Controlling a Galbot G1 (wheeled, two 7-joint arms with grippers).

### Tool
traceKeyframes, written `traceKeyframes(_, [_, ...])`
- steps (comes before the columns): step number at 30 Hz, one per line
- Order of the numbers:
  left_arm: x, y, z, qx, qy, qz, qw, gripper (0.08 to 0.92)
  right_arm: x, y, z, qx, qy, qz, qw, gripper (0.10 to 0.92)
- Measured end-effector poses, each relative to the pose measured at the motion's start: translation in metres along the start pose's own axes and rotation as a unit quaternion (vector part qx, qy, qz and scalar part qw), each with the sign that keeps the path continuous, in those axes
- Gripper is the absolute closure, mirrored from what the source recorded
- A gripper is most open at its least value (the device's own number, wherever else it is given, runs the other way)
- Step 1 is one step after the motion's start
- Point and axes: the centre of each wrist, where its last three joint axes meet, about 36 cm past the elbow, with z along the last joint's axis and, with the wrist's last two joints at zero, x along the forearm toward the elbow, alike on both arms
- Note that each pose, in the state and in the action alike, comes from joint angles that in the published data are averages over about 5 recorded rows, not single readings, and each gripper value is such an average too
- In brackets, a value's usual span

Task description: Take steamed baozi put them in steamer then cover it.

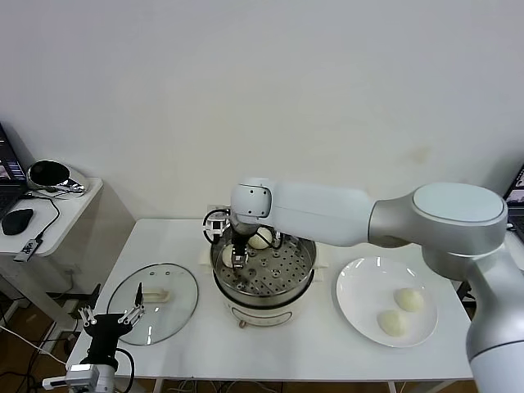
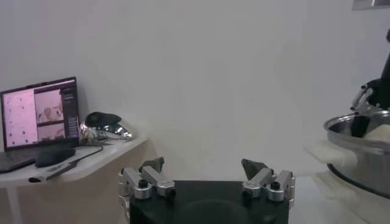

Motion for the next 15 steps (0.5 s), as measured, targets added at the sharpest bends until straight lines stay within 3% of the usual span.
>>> traceKeyframes(7, [0.001, 0.0, -0.002, -0.001, -0.002, 0.003, 1.0, 0.177, 0.069, -0.002, 0.052, 0.029, 0.023, -0.002, 0.999, 0.2])
traceKeyframes(15, [0.004, -0.007, -0.005, -0.001, -0.003, 0.012, 1.0, 0.177, 0.125, 0.03, 0.164, 0.043, 0.057, -0.016, 0.997, 0.2])
